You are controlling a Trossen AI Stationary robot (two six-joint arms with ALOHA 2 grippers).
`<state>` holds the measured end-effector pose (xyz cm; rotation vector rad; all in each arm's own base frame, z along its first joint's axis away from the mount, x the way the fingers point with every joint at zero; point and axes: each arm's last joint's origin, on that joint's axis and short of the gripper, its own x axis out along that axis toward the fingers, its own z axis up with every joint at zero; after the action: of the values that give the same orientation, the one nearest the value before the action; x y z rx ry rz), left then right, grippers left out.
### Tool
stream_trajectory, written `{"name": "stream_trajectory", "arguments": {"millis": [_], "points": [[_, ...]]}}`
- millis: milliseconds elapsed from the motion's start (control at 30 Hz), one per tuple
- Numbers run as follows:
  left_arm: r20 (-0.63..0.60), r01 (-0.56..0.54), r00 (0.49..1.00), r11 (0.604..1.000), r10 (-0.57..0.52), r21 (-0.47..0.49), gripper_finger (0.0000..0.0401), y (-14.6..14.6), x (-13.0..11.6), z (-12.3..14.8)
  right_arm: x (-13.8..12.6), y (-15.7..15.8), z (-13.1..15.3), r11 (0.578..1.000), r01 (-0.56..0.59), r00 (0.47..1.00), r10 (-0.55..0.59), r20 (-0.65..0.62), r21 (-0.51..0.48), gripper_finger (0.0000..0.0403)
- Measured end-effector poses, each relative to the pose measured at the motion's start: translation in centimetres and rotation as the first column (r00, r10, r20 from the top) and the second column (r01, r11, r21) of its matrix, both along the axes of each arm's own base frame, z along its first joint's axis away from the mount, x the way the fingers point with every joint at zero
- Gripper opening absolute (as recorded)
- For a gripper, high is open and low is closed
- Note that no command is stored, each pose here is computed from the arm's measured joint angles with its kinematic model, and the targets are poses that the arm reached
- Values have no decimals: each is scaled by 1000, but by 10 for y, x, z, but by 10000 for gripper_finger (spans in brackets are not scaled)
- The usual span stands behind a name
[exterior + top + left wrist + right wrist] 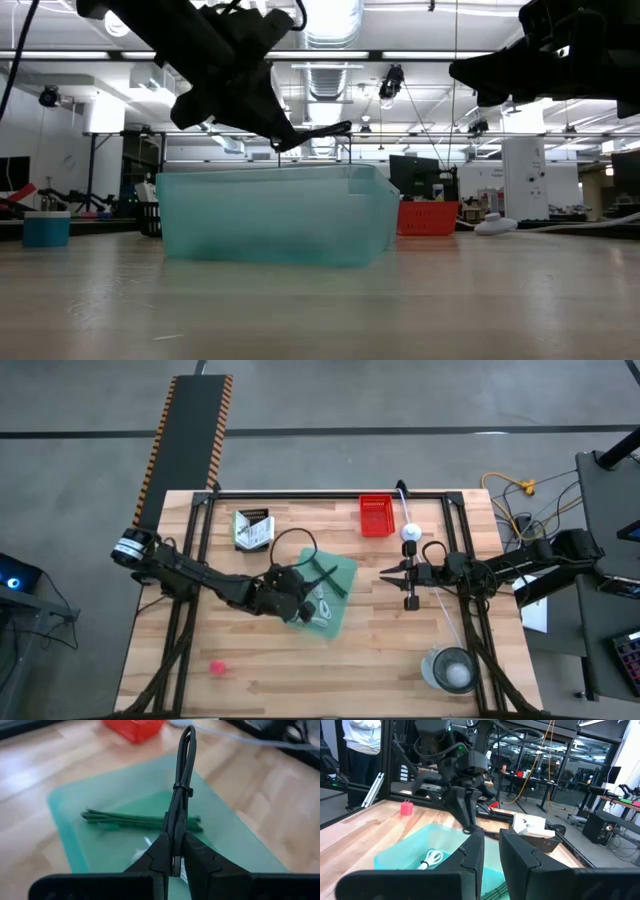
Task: Pick and place items into bin
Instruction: Put the black charger cable into the blue bin
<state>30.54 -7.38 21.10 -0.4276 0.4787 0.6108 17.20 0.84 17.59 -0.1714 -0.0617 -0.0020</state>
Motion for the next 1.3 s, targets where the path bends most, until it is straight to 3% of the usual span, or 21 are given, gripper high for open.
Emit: {"name": "stream_trajectory", "arguments": {"millis": [233,367,567,900,1300], "points": [[67,-163,985,986,161,30,19,3,1,-4,0,0,0,1000,0,1000,0,-1,-5,47],[64,-195,979,981,193,23,19,2,4,-14,0,0,-1,1000,0,1000,0,-7,-8,47],[33,-210,977,977,210,20,19,1,8,-29,0,0,-1,1000,0,1000,0,-14,-12,47],[27,-209,978,978,208,25,26,1,8,-30,0,0,-2,1000,0,1000,-1,-14,-11,47],[-82,-156,983,981,166,118,38,3,3,-34,0,0,-2,1000,0,1000,0,-14,-12,47]]}}
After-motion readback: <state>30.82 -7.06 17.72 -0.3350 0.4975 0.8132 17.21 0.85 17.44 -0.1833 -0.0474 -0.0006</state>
